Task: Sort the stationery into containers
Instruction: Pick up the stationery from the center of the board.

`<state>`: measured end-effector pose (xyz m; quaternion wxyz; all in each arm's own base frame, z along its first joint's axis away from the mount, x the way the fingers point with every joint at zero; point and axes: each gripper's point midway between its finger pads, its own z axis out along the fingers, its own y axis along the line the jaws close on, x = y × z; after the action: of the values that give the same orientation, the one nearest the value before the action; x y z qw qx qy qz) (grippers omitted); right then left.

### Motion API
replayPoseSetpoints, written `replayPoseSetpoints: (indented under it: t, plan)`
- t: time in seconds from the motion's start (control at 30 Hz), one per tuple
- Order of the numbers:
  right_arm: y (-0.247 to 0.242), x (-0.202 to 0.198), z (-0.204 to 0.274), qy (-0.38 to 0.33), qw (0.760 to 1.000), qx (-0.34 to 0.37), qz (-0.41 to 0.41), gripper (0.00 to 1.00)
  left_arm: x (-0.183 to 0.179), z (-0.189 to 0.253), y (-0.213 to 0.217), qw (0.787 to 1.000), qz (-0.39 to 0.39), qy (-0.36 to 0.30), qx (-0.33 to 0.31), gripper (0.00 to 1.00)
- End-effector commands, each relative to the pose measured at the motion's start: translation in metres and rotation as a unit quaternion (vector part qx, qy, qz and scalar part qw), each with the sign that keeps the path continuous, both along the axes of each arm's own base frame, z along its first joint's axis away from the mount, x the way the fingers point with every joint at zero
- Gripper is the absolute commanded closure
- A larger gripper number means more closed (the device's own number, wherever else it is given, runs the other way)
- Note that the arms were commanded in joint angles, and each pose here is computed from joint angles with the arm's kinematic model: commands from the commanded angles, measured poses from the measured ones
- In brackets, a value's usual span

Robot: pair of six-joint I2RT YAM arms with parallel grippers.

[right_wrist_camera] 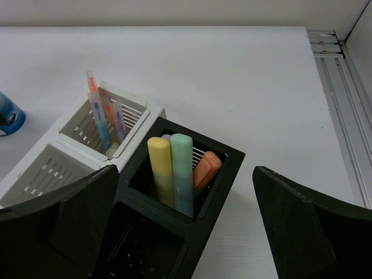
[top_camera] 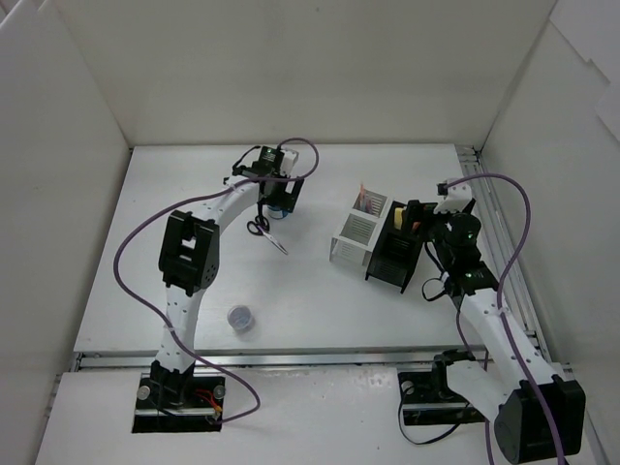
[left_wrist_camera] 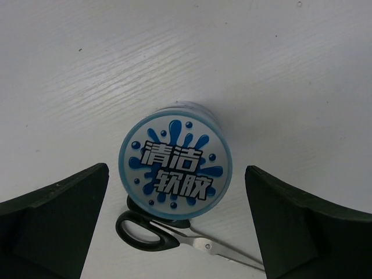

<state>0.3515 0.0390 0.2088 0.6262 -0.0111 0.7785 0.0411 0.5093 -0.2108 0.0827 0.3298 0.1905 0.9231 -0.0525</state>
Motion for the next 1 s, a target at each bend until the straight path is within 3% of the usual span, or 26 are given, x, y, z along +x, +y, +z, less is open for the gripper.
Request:
replayPoseSetpoints:
  t: [0.0, 0.13, 0.2, 0.23, 0.4, 0.5, 0.6, 0.63, 0.97]
  plan:
    - [-0.004, 0.003, 0.046, -0.063, 0.998, 0.004, -0.014, 0.02, 0.017, 0.034, 0.002, 0.999, 0.004, -0.042, 0.015, 0.0]
    - [-0.005, -0.001, 0.047, -0.064, 0.998, 0.002, -0.016, 0.02, 0.021, 0.029, -0.001, 0.999, 0.004, -0.041, 0.012, 0.03]
    - [-0.005, -0.002, 0.049, -0.066, 0.998, 0.002, -0.014, 0.02, 0.02, 0.026, -0.004, 0.999, 0.0, -0.038, 0.008, 0.14]
    - [-0.006, -0.003, 0.048, -0.066, 0.998, 0.003, -0.016, 0.02, 0.02, 0.027, -0.005, 0.999, -0.002, -0.039, 0.003, 0.25]
    - [-0.006, -0.006, 0.051, -0.071, 0.997, 0.003, -0.015, 0.02, 0.021, 0.037, -0.011, 0.998, -0.011, -0.056, -0.016, 0.37]
    - [-0.006, -0.008, 0.051, -0.071, 0.997, 0.002, -0.015, 0.02, 0.023, 0.045, -0.017, 0.997, -0.024, -0.07, -0.031, 0.5]
    - [-0.007, -0.011, 0.055, -0.077, 0.997, 0.002, -0.015, 0.02, 0.019, 0.054, -0.022, 0.995, -0.037, -0.083, -0.032, 0.74]
    - [-0.007, -0.011, 0.055, -0.077, 0.997, 0.002, -0.015, 0.02, 0.015, 0.068, -0.027, 0.994, -0.044, -0.096, -0.036, 0.77]
    - [-0.004, -0.012, 0.053, -0.078, 0.997, 0.007, -0.008, 0.02, -0.033, 0.139, -0.039, 0.978, -0.075, -0.185, -0.055, 0.84]
